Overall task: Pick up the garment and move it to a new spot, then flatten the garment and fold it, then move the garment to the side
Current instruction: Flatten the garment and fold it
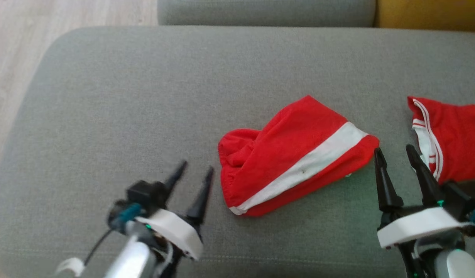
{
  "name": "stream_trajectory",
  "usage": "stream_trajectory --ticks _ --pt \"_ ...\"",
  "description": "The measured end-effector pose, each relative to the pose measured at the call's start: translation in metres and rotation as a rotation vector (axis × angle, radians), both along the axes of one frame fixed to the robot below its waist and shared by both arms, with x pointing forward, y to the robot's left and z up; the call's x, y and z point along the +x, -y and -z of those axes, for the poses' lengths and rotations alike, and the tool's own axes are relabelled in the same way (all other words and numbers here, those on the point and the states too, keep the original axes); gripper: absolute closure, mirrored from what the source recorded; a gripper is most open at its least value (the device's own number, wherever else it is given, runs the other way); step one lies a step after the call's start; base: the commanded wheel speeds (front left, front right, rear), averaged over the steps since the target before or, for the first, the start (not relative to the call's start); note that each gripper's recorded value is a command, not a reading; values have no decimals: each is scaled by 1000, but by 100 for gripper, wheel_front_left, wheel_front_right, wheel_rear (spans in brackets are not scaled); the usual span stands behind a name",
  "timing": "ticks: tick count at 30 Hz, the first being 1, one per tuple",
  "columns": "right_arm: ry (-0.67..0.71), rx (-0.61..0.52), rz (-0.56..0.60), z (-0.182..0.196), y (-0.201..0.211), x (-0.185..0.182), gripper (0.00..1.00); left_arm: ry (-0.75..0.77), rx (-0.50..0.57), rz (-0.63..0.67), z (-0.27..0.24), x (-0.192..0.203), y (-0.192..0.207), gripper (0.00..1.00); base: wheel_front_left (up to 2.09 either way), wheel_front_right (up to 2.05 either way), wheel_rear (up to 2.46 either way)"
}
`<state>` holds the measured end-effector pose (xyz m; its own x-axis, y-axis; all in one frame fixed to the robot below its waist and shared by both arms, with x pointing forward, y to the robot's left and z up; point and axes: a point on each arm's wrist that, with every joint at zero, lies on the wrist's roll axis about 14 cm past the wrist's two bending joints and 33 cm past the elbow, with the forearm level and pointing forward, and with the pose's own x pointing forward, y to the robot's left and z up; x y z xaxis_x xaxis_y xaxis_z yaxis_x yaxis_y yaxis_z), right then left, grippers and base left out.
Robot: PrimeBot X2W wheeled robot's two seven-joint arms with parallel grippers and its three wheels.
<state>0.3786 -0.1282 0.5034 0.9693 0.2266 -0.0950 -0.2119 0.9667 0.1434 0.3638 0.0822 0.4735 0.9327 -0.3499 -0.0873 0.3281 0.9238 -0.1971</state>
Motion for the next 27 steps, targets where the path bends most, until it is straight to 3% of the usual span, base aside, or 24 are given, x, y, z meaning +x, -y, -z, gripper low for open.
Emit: stream_trajectory --ticks 10,18,19,20,21,24,27 --pt "-28 -1 35 9 11 7 0 -308 -86 121 72 -21 43 0 0 0 0" --pt "-54 9 70 18 22 4 0 -431 -188 166 87 -26 63 0 0 0 0" --pt "-55 11 72 18 23 3 0 -441 -202 168 87 -26 65 25 0 0 0" --pt "-54 11 74 18 23 3 0 -458 -225 165 87 -26 66 70 0 0 0" --pt "-55 12 74 19 23 3 0 -472 -253 159 87 -27 67 100 0 0 0" --pt "-56 17 76 19 24 3 0 -467 -285 170 82 -27 73 100 0 0 0" --pt "-55 21 78 19 24 4 0 -369 -295 147 65 -11 63 100 0 0 0"
